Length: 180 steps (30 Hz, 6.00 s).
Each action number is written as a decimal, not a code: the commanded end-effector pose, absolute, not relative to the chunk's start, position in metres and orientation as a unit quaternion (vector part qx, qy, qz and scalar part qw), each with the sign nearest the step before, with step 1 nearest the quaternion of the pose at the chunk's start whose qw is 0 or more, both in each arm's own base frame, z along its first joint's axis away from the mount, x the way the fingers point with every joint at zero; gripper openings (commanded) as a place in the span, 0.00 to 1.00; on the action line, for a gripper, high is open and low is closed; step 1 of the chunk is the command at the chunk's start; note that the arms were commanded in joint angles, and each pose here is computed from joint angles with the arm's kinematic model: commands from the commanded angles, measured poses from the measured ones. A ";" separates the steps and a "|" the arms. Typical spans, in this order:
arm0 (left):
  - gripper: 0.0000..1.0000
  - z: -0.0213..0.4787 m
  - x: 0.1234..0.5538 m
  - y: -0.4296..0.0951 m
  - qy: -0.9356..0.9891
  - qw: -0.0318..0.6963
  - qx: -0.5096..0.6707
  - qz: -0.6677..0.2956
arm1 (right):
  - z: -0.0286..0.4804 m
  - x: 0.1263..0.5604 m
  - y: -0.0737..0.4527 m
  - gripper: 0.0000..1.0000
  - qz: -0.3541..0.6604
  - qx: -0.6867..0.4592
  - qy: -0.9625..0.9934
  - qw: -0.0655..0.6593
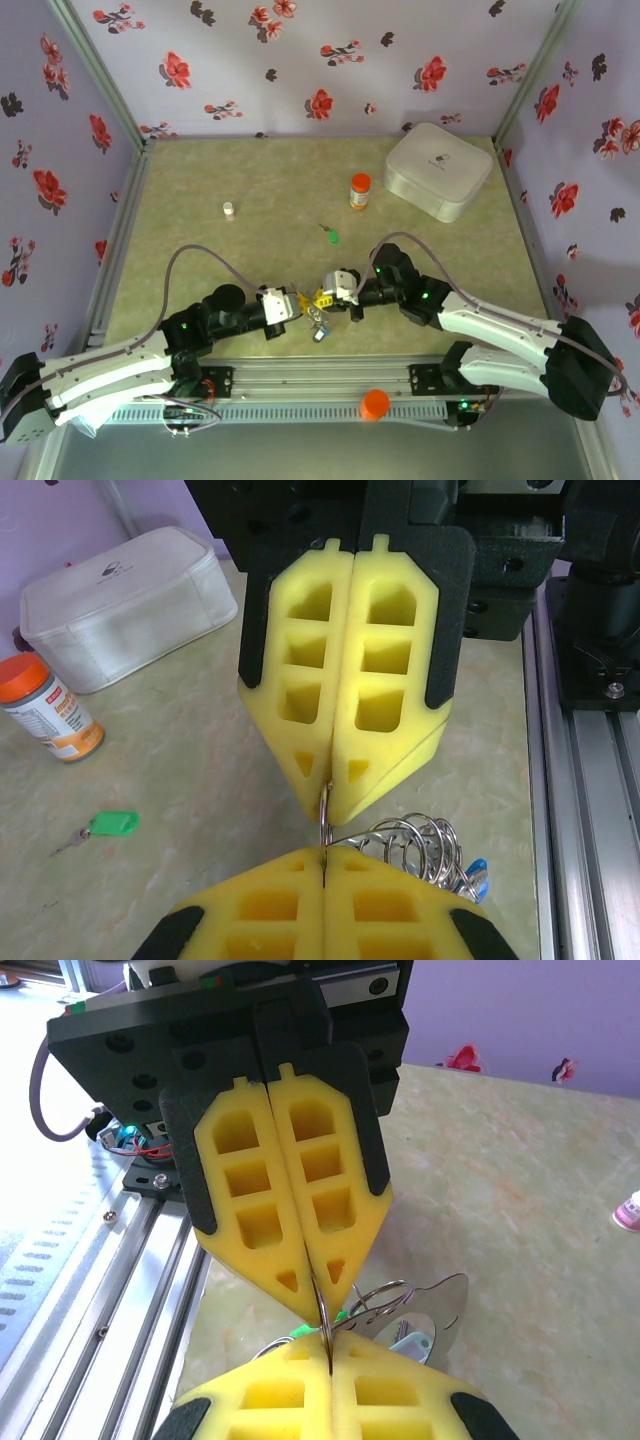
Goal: Put the keys on the keyring
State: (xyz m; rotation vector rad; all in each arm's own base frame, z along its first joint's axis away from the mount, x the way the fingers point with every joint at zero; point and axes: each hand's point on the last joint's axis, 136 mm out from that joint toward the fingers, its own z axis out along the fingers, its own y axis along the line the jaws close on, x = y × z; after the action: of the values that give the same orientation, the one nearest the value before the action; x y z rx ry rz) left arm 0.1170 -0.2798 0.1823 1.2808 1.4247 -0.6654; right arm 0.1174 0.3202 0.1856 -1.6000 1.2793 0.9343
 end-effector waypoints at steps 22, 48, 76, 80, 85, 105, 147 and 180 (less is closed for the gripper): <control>0.00 0.200 0.135 -0.279 0.601 0.565 0.505 -0.256 | 0.209 0.141 0.317 0.41 0.369 -0.552 0.576 0.476; 0.00 0.208 0.172 -0.283 0.671 0.567 0.425 -0.220 | 0.066 0.210 0.093 0.59 0.049 0.125 0.966 0.220; 0.00 0.204 0.171 -0.289 0.665 0.564 0.435 -0.223 | 0.024 0.207 0.095 0.37 0.009 0.088 0.987 0.132; 0.00 0.203 0.171 -0.288 0.670 0.561 0.433 -0.223 | 0.027 0.209 0.095 0.27 0.008 0.082 0.987 0.137; 0.00 0.200 0.172 -0.284 0.677 0.559 0.426 -0.218 | 0.035 0.214 0.102 0.16 0.030 0.073 0.986 0.149; 0.00 0.201 0.173 -0.284 0.674 0.566 0.420 -0.221 | 0.057 0.211 0.202 0.13 0.213 -0.031 0.966 0.143; 0.00 0.195 0.172 -0.283 0.675 0.563 0.425 -0.217 | 0.018 0.201 0.089 0.35 -0.043 0.059 0.989 0.129; 0.00 0.194 0.175 -0.289 0.675 0.558 0.436 -0.207 | 0.033 0.208 0.137 0.00 0.037 -0.019 0.989 0.141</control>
State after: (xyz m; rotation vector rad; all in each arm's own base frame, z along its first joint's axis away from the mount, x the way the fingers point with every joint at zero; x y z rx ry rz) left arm 0.1680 -0.2855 0.1718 1.0850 1.6382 -0.4855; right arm 0.2084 0.1478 0.0310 -0.0203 2.8466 0.2112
